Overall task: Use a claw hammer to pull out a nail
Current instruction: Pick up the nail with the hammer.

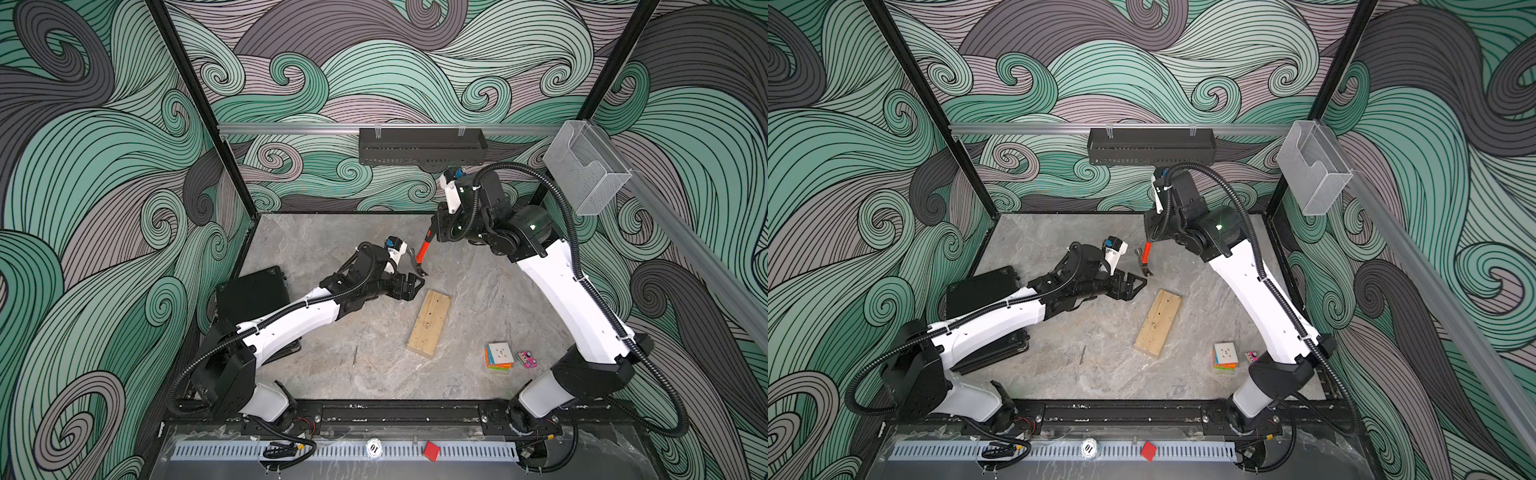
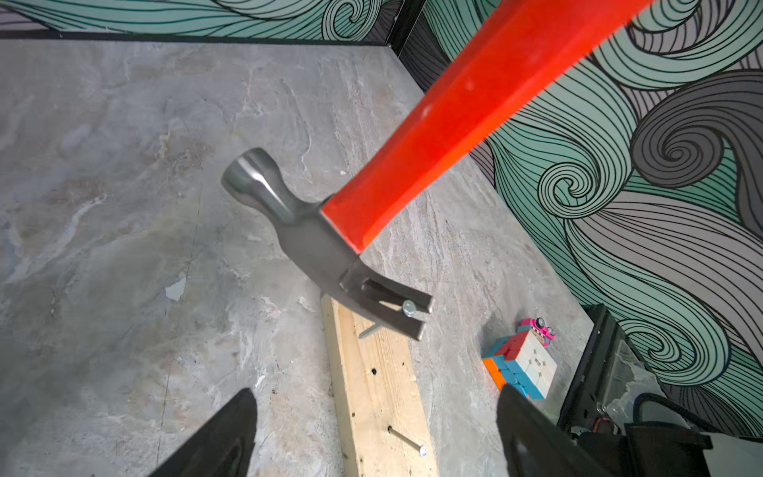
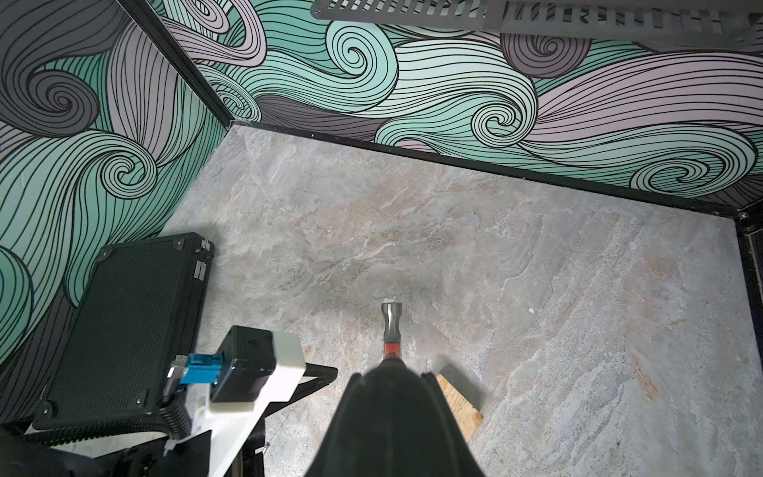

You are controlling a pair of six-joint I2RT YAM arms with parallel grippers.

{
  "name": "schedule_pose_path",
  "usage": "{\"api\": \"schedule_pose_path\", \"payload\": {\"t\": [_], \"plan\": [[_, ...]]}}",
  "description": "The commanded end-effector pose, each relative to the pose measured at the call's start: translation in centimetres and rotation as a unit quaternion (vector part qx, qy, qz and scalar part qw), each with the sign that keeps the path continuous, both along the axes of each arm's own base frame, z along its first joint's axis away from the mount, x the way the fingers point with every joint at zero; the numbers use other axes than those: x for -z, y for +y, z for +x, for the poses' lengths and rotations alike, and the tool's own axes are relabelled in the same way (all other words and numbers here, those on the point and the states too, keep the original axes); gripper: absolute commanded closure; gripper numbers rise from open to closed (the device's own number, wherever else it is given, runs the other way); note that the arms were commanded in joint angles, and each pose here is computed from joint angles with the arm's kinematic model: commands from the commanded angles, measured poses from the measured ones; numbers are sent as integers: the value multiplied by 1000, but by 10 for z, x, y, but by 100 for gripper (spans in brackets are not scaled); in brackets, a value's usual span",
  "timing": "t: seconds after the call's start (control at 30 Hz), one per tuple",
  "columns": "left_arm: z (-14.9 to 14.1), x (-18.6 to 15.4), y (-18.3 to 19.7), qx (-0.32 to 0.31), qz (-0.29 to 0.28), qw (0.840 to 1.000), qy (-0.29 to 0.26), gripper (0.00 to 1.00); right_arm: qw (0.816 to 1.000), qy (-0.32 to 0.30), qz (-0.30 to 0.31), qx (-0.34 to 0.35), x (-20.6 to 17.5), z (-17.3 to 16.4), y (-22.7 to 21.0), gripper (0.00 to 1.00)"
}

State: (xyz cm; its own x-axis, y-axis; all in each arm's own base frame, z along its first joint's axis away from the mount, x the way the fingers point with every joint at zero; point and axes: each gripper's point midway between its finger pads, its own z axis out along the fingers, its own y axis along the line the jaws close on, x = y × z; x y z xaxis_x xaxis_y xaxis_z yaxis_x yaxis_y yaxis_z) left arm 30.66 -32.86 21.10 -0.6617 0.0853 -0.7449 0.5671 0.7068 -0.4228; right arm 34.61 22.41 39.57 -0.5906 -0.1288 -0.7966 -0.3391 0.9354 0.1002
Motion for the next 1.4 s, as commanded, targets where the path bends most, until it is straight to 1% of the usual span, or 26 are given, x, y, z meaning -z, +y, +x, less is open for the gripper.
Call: {"api": "schedule_pose_path", "payload": {"t": [0.0,0.07,0.23,0.27,0.33,0.53,0.77,1.0,1.37], "plan": [[9,-9,-13,5,-32,999,-5,14,997,-55,52,9,-42,4,0,97],[13,-8,-18,5,-44,999,-6,15,997,-57,55,12,-44,4,-2,97],[17,-8,-32,20,-61,998,-2,22,996,-63,61,13,-49,2,-2,97],[18,-7,-33,21,-62,998,-1,24,996,-65,63,13,-51,2,-3,97],[19,-7,-36,26,-64,998,-1,32,996,-66,66,14,-52,2,-3,97],[22,-6,-42,33,-63,997,-3,41,995,-71,75,14,-57,0,-4,97],[22,-8,-44,34,-69,997,1,54,994,-75,77,22,-59,1,-8,96],[23,-5,-46,35,-70,997,8,61,993,-79,87,23,-65,-1,-10,96],[21,-8,-48,41,-72,996,19,78,993,-78,87,28,-63,0,-13,96]]}}
